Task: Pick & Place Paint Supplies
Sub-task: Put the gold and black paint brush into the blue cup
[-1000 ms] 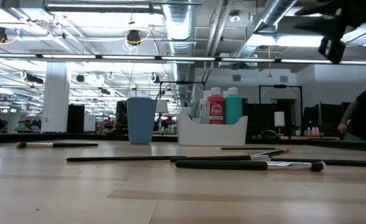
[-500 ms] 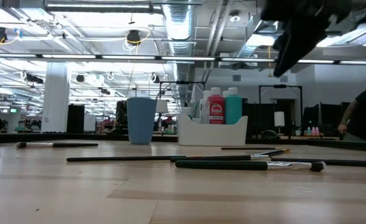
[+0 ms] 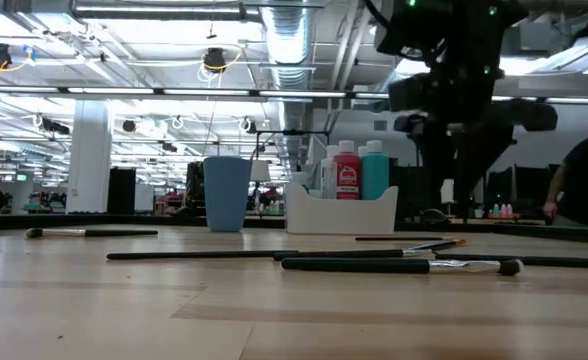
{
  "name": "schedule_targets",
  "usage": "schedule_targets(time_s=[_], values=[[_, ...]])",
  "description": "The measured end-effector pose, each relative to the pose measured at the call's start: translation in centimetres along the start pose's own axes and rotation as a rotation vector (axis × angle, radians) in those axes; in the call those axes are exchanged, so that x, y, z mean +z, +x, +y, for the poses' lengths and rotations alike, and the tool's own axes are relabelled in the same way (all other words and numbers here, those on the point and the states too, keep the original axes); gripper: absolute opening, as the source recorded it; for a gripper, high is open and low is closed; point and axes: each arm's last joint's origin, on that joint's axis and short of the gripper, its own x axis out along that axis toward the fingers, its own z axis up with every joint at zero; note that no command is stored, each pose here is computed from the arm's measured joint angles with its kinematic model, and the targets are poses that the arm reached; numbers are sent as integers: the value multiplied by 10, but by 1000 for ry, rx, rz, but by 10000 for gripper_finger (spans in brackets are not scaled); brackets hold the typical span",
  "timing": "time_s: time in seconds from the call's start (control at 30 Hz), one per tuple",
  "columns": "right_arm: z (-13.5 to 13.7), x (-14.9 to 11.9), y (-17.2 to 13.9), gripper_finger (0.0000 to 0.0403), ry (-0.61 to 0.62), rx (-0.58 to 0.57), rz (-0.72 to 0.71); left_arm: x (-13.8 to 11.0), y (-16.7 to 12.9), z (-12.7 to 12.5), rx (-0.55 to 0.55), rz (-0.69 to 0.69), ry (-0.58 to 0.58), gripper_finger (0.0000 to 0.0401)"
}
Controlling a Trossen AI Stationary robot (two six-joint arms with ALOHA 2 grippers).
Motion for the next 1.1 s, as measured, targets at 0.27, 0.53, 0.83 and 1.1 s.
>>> schedule_targets(time_s=[0.27,0.53,0.83,1.1], values=[[9,-8,36,181,-78,50,108,-1,2,0,7,15,5,108],[11,-11,52,170,-70,54,107,-1,2,1,49,-2,5,108],[5,-15,56,79,-47,171,84,-1,2,1,62,-4,6,108],[-2,-17,57,8,52,169,102,-1,2,1,62,-3,7,108]])
